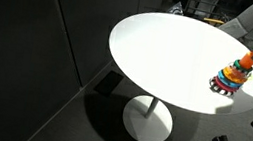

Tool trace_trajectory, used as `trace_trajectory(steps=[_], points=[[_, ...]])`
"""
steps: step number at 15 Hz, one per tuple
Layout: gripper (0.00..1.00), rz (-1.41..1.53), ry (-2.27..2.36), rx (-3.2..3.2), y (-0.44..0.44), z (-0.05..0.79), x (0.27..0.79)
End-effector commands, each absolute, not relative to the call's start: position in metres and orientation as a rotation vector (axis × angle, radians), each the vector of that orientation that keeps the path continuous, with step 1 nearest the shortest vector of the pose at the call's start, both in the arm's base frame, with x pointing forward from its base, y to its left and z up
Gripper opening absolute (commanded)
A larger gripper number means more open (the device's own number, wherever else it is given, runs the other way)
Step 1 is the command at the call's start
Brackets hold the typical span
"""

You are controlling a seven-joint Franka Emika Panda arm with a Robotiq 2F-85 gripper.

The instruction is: Take the dark green ring off the stack and place it on the table

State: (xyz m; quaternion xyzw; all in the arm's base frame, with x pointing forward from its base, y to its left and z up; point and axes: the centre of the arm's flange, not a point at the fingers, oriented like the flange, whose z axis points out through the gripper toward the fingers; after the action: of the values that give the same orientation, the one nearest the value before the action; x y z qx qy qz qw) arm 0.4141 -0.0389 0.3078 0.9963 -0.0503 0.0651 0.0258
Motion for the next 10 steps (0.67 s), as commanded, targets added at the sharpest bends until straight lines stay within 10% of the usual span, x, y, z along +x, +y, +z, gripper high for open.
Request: trace_trajectory(steps=[1,10], points=[[1.0,0.201,-0.152,3.089,-0.037,0.293,0.425],[1.0,0.183,-0.149,3.1,-0.039,0.27,0.43]])
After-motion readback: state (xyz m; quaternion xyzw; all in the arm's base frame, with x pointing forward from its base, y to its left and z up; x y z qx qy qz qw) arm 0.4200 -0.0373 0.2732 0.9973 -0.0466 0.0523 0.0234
